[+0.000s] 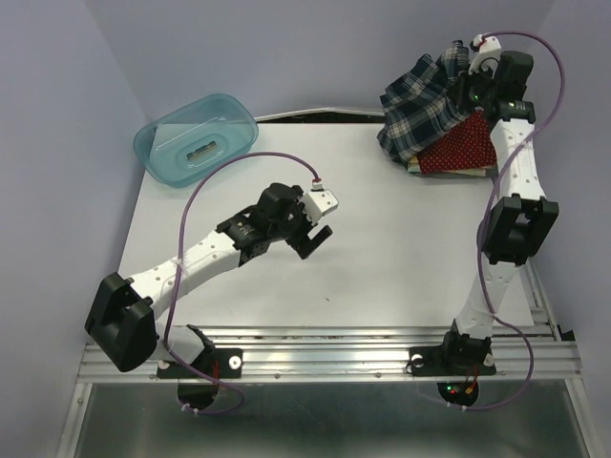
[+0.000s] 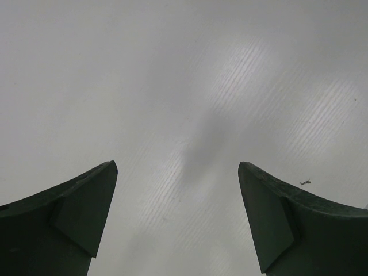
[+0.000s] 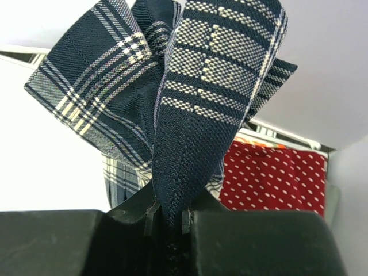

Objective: Fold and stack the skirts
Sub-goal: Neatly place the folded skirt to the corner

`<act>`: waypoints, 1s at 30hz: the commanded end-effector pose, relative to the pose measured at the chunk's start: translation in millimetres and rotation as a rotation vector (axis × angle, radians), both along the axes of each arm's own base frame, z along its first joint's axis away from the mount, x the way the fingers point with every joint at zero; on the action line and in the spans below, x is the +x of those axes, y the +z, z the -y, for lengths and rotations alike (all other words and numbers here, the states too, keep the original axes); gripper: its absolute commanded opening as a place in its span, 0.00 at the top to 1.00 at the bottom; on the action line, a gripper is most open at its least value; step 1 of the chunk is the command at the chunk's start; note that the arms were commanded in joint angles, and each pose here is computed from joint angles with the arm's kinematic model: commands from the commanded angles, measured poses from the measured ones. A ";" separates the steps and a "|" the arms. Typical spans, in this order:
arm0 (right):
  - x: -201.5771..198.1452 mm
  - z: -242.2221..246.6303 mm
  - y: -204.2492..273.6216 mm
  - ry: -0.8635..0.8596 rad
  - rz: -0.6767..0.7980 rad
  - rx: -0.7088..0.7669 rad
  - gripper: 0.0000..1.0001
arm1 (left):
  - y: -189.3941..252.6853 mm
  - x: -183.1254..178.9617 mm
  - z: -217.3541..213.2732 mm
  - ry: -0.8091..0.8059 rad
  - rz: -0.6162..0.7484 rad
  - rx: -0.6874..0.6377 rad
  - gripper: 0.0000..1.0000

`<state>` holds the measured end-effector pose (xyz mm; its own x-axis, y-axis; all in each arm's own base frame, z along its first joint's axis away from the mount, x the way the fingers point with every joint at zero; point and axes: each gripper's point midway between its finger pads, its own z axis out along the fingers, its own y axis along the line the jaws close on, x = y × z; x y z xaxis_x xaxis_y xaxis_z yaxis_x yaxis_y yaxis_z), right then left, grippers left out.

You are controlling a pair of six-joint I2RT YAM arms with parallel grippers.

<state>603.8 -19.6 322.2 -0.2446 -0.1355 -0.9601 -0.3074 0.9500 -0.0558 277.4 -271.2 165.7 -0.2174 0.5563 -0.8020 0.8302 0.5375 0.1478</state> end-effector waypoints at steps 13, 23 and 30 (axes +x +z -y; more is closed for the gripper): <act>7.4 116.5 -25.3 -0.146 0.021 0.066 0.99 | -1.8 7.8 1.0 0.004 0.008 0.011 0.01; 9.7 164.8 -131.1 -0.240 -0.160 0.143 0.99 | -7.5 8.8 -0.2 0.007 -0.011 0.031 0.01; 20.9 188.2 -167.8 -0.312 -0.184 0.124 0.99 | -10.9 8.6 -3.4 0.015 -0.024 0.049 0.01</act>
